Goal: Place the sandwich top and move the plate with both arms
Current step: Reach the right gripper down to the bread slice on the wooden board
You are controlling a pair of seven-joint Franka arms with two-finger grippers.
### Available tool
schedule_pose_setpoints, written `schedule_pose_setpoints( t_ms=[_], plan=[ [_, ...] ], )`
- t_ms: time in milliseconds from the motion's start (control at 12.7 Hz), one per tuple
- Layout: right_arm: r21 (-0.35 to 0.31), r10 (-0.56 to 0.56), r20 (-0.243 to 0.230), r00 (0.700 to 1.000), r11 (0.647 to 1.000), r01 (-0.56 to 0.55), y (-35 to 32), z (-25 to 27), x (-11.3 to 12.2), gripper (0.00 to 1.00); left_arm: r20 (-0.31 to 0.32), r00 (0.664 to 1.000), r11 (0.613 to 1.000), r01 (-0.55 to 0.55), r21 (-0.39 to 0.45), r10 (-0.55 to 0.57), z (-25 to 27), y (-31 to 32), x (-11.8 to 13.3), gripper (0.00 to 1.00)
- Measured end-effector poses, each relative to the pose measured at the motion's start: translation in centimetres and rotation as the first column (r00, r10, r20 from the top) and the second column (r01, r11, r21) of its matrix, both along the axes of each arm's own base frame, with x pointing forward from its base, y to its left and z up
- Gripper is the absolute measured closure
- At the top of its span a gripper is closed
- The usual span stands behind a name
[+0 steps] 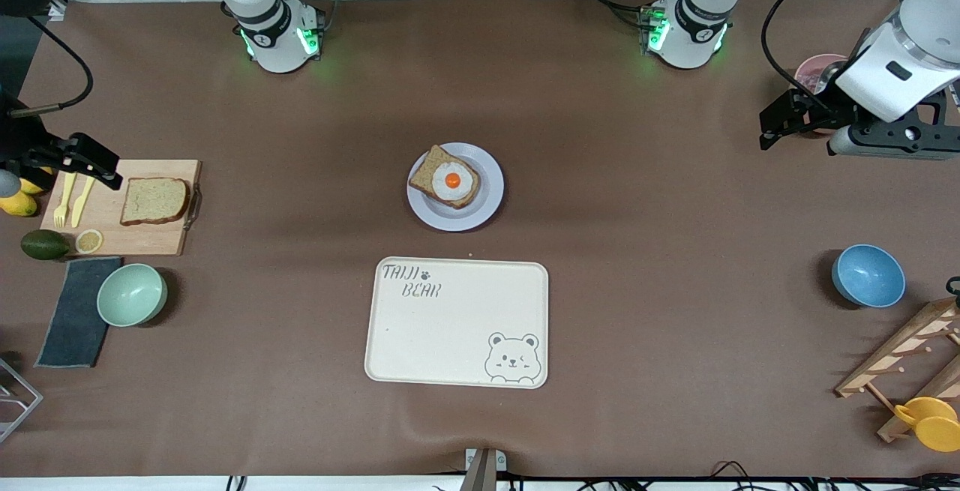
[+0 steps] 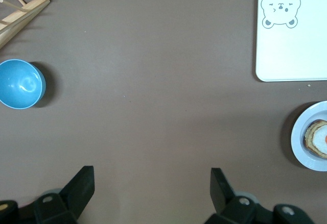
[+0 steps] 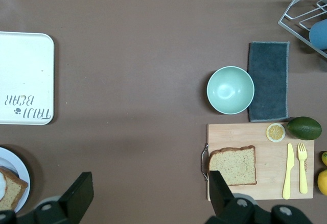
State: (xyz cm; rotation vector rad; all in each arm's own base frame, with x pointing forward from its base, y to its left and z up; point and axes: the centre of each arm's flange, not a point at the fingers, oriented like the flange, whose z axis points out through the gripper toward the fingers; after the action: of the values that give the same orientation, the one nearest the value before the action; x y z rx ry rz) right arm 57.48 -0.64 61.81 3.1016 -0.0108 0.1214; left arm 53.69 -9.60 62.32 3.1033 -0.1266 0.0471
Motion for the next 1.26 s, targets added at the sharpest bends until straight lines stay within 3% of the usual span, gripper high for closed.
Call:
schedule_pose_setpoints(
  t_ms=[552, 946, 1262],
  plan=[
    [-0.008, 0.04, -0.007, 0.999, 0.999, -0.04, -1.4, -0.1, 0.0, 0.0, 0.004, 1.0, 1.0, 0.0, -0.001, 0.0, 0.0, 0.0, 0.0, 0.0],
    [0.001, -0.037, -0.093, 0.995, 0.999, 0.037, -8.0, -4.5, 0.2, 0.0, -0.001, 1.0, 1.0, 0.001, 0.0, -0.001, -0.3, 0.0, 0.1, 0.0],
    [0.097, 0.026, -0.137, 0.99, 0.995, -0.013, -15.3, -10.1, 0.1, 0.0, -0.005, 1.0, 1.0, -0.006, 0.001, 0.006, -0.5, 0.3, 0.1, 0.0]
  ],
)
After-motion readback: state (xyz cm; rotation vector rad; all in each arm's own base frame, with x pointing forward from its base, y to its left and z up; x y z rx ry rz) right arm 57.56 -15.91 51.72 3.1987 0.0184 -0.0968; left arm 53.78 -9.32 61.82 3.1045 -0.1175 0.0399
